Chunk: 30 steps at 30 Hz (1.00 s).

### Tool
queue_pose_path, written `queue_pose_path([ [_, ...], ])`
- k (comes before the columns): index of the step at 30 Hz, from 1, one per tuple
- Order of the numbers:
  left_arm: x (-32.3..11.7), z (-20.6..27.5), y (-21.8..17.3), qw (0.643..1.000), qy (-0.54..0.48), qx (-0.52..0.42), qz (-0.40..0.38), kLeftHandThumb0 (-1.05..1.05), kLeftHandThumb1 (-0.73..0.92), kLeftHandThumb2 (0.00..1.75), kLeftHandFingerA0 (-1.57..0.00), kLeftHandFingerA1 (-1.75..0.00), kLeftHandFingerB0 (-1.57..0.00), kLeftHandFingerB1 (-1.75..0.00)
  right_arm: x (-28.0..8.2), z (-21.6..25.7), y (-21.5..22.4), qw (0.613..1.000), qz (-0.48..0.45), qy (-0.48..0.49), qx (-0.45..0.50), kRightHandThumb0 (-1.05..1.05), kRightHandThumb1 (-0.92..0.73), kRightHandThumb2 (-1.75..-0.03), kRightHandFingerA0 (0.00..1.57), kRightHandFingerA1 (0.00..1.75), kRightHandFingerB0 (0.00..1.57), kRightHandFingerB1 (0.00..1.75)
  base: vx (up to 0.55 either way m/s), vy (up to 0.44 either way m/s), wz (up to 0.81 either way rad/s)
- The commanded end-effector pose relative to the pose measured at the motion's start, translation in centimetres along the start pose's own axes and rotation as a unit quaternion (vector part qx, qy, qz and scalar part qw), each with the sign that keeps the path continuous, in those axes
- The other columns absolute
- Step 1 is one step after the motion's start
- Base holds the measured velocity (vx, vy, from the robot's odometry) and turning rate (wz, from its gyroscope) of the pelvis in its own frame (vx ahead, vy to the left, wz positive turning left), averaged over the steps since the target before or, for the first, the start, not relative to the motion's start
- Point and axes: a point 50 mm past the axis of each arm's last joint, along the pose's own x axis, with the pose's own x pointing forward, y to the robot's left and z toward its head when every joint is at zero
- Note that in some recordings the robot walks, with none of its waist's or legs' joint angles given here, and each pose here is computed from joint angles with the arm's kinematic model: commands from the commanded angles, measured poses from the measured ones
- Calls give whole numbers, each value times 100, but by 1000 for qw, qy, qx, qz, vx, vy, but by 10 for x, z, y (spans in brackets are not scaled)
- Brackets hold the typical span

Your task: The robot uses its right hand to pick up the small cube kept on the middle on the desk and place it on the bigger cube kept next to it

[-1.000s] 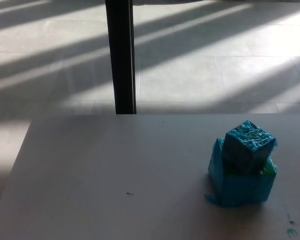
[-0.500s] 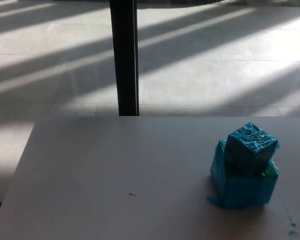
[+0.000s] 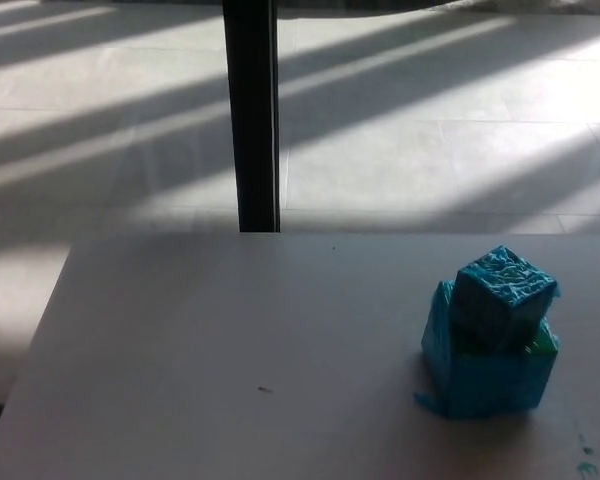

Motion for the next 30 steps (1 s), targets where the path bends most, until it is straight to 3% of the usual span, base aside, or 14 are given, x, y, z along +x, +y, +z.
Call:
queue_pose_path([
  [1,-1,-5,2,1000,9,-8,7,-78,77,63,-53,-60,-42,-43,15,21,-59,989,-121,14,80,-37,-67,-62,60,137,59,68,0,0,0],
  [3,-2,-4,3,1000,8,1,10,-78,77,63,-53,-58,-40,-43,16,18,-67,989,-121,25,81,-39,-69,-60,59,106,57,62,0,0,0],
  [4,-2,-4,3,1000,8,-1,10,-76,61,103,-48,-65,-34,-54,15,14,-70,989,-124,34,73,-39,-68,-60,62,105,57,58,0,0,0],
  [5,-1,-4,1,1000,7,1,5,-78,78,63,-51,-58,-41,-44,14,11,-73,990,-121,42,58,-39,-69,-60,63,115,59,59,0,0,0],
  [6,0,-5,0,1000,11,-18,11,-78,76,64,-52,-59,-44,-45,12,4,-72,990,-119,49,55,-39,-56,-95,74,105,55,69,0,0,0],
  [8,0,-6,0,1000,12,-13,13,-76,58,99,-48,-65,-39,-55,11,-4,-69,990,-121,67,39,-39,-67,-60,64,121,60,60,0,0,0],
  [10,-1,-10,1,1000,15,-5,10,-77,58,100,-48,-65,-40,-56,7,-12,-68,989,-123,71,34,-38,-55,-94,75,104,59,70,0,0,0],
  [15,-2,-10,2,1000,17,11,9,-80,77,63,-52,-57,-47,-43,3,-22,-58,989,-112,83,49,-35,-55,-94,73,102,57,69,0,0,0],
  [16,-2,-10,2,1000,18,10,9,-80,77,63,-51,-60,-47,-44,2,-24,-57,989,-109,86,47,-37,-68,-60,64,119,60,59,0,0,0],
  [19,-2,-10,2,1000,19,17,10,-79,78,63,-51,-59,-47,-44,0,-31,-51,990,-94,98,39,-40,-56,-94,76,108,56,68,0,0,0],
  [20,-2,-11,2,1000,20,15,11,-80,78,63,-51,-58,-45,-44,0,-32,-50,990,-89,102,36,-40,-67,-62,69,137,61,61,0,0,0],
  [21,-2,-11,3,1000,22,15,12,-80,79,64,-50,-56,-42,-43,0,-33,-49,991,-83,103,35,-41,-55,-95,75,104,58,70,0,0,0],
  [24,-3,-11,3,1000,23,9,10,-77,78,63,-48,-56,-39,-44,-2,-35,-47,992,-67,101,27,-41,-55,-95,75,101,58,70,0,0,0],
  [30,-3,-15,5,999,30,8,20,-74,80,64,-49,-59,-42,-48,-7,-44,-37,994,-30,105,14,-42,-65,-59,80,100,66,57,0,0,0],
])
